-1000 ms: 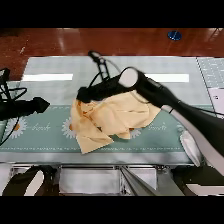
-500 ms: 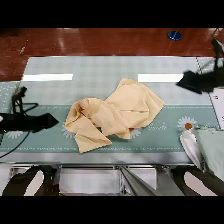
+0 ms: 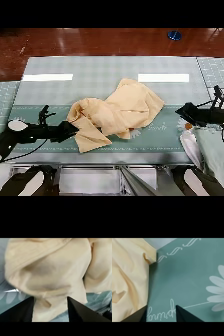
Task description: Fold the shirts.
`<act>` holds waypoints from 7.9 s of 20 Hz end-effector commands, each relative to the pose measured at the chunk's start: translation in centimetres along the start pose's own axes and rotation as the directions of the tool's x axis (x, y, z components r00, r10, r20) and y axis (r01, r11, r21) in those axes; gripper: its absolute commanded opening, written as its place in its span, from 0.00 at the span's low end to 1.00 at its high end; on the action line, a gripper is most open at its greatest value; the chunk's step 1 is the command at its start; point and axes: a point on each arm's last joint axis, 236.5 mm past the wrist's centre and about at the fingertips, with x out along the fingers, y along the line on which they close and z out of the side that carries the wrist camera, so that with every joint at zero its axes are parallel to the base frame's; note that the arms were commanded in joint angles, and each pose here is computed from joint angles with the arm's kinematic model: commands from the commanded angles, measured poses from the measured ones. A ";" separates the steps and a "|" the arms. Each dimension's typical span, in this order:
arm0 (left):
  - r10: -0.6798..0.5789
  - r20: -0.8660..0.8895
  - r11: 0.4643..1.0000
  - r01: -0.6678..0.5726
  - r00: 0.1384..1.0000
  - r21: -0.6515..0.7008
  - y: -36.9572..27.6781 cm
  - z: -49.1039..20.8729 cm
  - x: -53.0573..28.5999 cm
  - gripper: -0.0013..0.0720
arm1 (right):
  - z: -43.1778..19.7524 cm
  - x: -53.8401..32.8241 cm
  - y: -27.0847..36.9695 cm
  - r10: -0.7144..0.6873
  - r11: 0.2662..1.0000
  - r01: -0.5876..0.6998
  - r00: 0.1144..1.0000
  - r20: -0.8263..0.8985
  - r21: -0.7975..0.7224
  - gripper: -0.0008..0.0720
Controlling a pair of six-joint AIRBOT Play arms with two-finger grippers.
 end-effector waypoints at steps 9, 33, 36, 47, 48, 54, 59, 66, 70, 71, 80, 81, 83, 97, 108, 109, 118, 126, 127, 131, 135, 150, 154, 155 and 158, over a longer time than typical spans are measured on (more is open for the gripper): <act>-0.054 0.003 0.986 0.053 0.999 0.157 -5.3 3.9 3.0 0.06 | -1.4 6.0 2.8 0.218 0.972 -0.202 0.966 -0.140 0.124 0.57; -0.496 0.757 0.748 -0.233 0.426 0.621 -30.3 9.2 -42.0 0.05 | 6.6 -33.9 28.3 0.543 0.679 0.006 0.669 0.507 -0.734 0.04; -0.321 0.886 0.791 -0.421 0.334 0.444 -27.4 6.9 -45.1 0.05 | 3.0 -39.1 25.4 0.492 0.723 0.122 0.600 0.631 -0.680 0.04; 0.034 0.801 0.672 -0.607 0.598 0.425 -17.7 -1.5 -37.2 0.06 | -4.4 -36.0 14.7 0.148 0.811 0.239 0.799 0.583 -0.534 0.04; 0.084 0.747 0.675 -0.589 0.659 0.444 -16.1 -1.4 -34.5 0.06 | -4.4 -34.4 14.3 0.129 0.815 0.226 0.827 0.547 -0.534 0.04; 0.203 0.297 0.809 -0.331 0.933 0.485 -6.6 -2.1 -15.3 0.06 | -0.7 -20.9 10.7 0.021 0.859 0.169 0.931 0.364 -0.483 0.04; 0.288 0.111 0.893 -0.308 0.951 0.329 2.0 -3.0 -6.0 0.06 | 5.5 -9.9 12.0 0.042 0.880 0.056 0.980 0.195 -0.472 0.04; 0.180 0.302 0.941 -0.253 0.936 0.223 0.0 6.9 -2.5 0.64 | 11.2 4.0 16.9 0.238 0.930 -0.237 0.971 -0.031 -0.281 0.42; 0.265 0.306 0.909 -0.342 0.914 0.236 -0.8 12.3 -7.3 0.71 | 15.2 0.5 19.2 0.311 0.911 -0.299 0.950 -0.004 -0.285 0.59; 0.288 0.355 0.899 -0.379 0.889 0.219 -0.7 14.1 -10.4 0.71 | 16.3 -2.0 19.0 0.318 0.905 -0.299 0.948 0.013 -0.302 0.59; 0.087 0.174 0.995 -0.092 0.981 0.023 0.9 9.5 -12.7 0.71 | 6.0 -4.8 3.2 0.025 0.996 -0.025 1.000 -0.002 -0.086 0.58; 0.088 0.100 0.996 -0.090 0.991 0.020 1.8 7.6 -10.8 0.71 | 2.5 -3.0 2.7 0.065 0.997 -0.068 0.995 -0.071 -0.043 0.58; 0.086 0.043 0.996 -0.086 0.995 -0.009 2.8 5.9 -8.7 0.71 | -3.1 -0.5 1.8 0.112 0.994 -0.111 0.975 -0.190 0.016 0.58; 0.081 -0.180 0.992 -0.062 0.980 0.111 1.3 2.7 -0.2 0.06 | -10.3 3.3 0.3 0.144 0.990 -0.132 0.933 -0.331 0.059 0.57; 0.078 -0.183 0.991 -0.056 0.980 0.124 1.0 2.8 -0.4 0.06 | -12.7 10.3 6.5 0.131 0.987 -0.159 0.883 -0.450 -0.026 0.57; 0.078 -0.183 0.991 -0.056 0.980 0.124 1.0 2.8 -0.4 0.06 | -13.1 10.7 6.9 0.129 0.987 -0.160 0.874 -0.468 -0.028 0.57; 0.035 -0.110 0.988 -0.018 0.993 0.152 -1.4 5.8 -2.1 0.06 | -10.5 9.4 14.1 0.218 0.917 -0.344 0.855 -0.470 -0.202 0.04; -0.545 0.323 0.748 0.276 0.774 0.603 -28.2 14.7 -25.2 0.05 | 5.5 -16.8 29.2 0.428 0.677 -0.299 0.903 0.030 -0.672 0.04; -0.564 0.355 0.710 0.218 0.746 0.670 -30.5 13.7 -28.4 0.05 | 5.8 -20.6 30.0 0.441 0.652 -0.234 0.891 0.109 -0.721 0.04; -0.544 0.550 0.638 -0.114 0.633 0.762 -34.6 9.4 -38.3 0.05 | 3.2 -35.1 31.3 0.551 0.578 -0.025 0.750 0.367 -0.816 0.04; -0.437 0.768 0.618 -0.464 0.468 0.635 -33.2 4.6 -44.6 0.05 | -0.4 -43.1 28.8 0.576 0.605 0.116 0.620 0.534 -0.788 0.04; -0.218 0.767 0.566 -0.562 0.604 0.603 -26.4 1.0 -38.1 0.05 | -7.4 -30.9 21.6 0.349 0.697 -0.101 0.913 0.212 -0.710 0.04; -0.021 0.646 0.673 -0.468 0.763 0.573 -20.8 10.1 -26.8 0.06 | -3.6 -19.6 18.5 0.247 0.782 -0.109 0.958 0.145 -0.614 0.04; 0.002 0.619 0.711 -0.436 0.786 0.552 -19.8 11.9 -24.4 0.06 | -2.2 -16.3 17.3 0.208 0.812 -0.089 0.968 0.143 -0.576 0.04; 0.022 0.531 0.795 -0.336 0.847 0.504 -18.2 16.9 -18.0 0.06 | 1.9 -7.9 14.9 0.112 0.869 -0.040 0.987 0.116 -0.492 0.04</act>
